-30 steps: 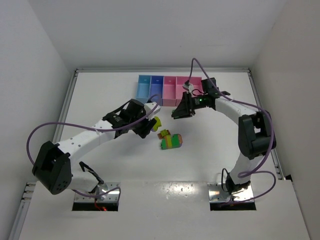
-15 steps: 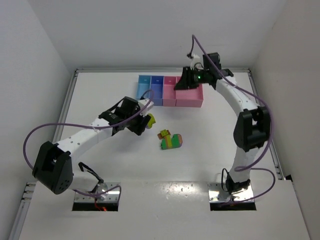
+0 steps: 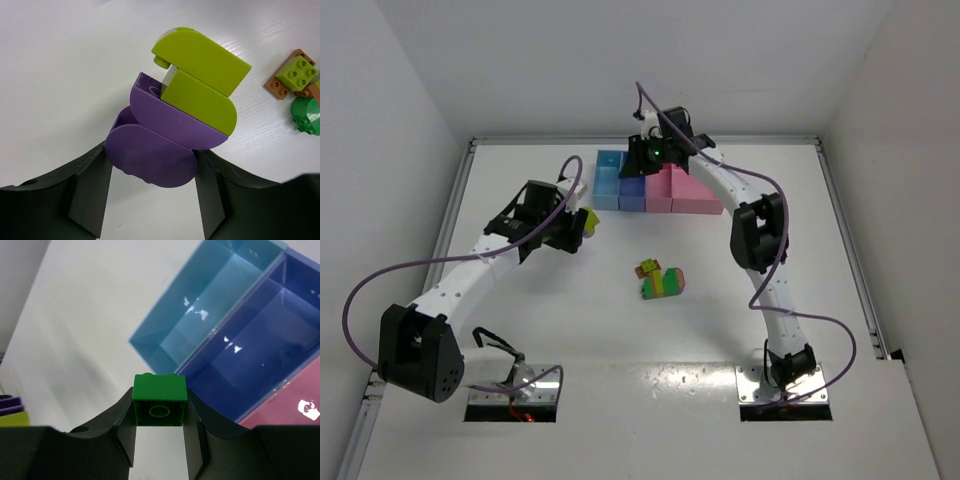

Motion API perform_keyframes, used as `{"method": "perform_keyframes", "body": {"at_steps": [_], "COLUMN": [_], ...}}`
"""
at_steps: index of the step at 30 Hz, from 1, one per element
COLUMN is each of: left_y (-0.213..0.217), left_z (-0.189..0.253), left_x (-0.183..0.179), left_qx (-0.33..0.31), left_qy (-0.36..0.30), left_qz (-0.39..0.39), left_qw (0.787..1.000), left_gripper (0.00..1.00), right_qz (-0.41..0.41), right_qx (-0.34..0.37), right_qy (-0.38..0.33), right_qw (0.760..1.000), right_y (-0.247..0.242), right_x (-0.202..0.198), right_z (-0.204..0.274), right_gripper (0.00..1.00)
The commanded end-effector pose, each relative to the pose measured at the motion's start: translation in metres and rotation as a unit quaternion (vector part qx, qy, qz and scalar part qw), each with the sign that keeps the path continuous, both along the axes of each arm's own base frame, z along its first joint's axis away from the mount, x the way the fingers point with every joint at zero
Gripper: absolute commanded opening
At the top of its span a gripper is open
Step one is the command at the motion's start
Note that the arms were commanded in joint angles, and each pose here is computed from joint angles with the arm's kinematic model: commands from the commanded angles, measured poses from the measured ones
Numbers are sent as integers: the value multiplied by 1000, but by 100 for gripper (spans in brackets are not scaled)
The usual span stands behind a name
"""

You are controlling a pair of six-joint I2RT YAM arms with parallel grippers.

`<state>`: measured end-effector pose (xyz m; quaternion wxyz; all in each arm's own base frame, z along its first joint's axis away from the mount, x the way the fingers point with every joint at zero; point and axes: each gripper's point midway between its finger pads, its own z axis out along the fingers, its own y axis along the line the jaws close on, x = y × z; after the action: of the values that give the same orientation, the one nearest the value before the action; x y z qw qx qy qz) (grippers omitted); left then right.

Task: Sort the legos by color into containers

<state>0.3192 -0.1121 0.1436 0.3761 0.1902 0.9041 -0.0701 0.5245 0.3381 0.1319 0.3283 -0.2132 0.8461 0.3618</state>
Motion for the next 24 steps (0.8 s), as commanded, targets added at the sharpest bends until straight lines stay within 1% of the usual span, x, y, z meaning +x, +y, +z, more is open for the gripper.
{"method": "perform_keyframes", "body": {"at_steps": [1,4,6,7,8,9,10,11,12,14,15,17,18,19,20,22,23,24], "left_y": [1,2,1,-1,-4,-4,-9,-11,-15,-19,-22,-26,-27,-28,-29,-32,-32,-33], "left_z": [26,26,24,25,22,19,18,19,17,23,17,25,19,25,26,26,26,27], "left_x": [9,9,9,8,10,11,14,17,18,24,24,33,33,36,39,40,40,40], "left_qx": [-28,-31,-34,-38,-43,-41,-50,-53,-62,-69,-73,-79,-79,-81,-84,-87,-87,-90], "left_qy": [-27,-26,-25,-24,-22,-18,-13,-12,-9,-14,-4,-13,-3,-10,-9,-8,-8,-7], "left_qz": [9,10,7,3,-3,-3,-5,-8,-9,-15,-16,-20,-22,-23,-20,-23,-23,-27], "left_qw": [999,999,999,999,999,999,999,998,998,997,997,997,997,996,996,996,996,996], "left_gripper": [11,11,11,11,11,11,11,11,11,11,11,11,11,11,11,11,11,11], "right_qz": [-73,-106,-131,-136,-150,-159,-166,-177,-180,-181,-175,-169,-162,-162,-157,-154,-154,-154], "right_qx": [4,-21,-53,-72,-84,-105,-119,-123,-140,-146,-154,-155,-153,-155,-153,-151,-150,-150], "right_qy": [-54,-72,-79,-67,-70,-69,-44,-44,-22,-5,6,21,32,37,42,48,46,45], "right_qw": [996,992,987,986,983,979,978,975,973,973,972,973,974,974,975,975,975,976], "right_y": [-28,-62,-96,-110,-131,-147,-160,-178,-189,-200,-202,-201,-199,-199,-198,-197,-196,-196], "right_x": [36,46,51,47,46,45,36,34,24,16,10,3,-1,-1,-4,-5,-1,1], "right_z": [43,53,52,40,45,39,19,22,6,-5,-16,-25,-34,-39,-42,-48,-48,-48], "right_gripper": [0,0,0,0,0,0,0,0,0,0,0,2,5,10,24,37,46,61]}}
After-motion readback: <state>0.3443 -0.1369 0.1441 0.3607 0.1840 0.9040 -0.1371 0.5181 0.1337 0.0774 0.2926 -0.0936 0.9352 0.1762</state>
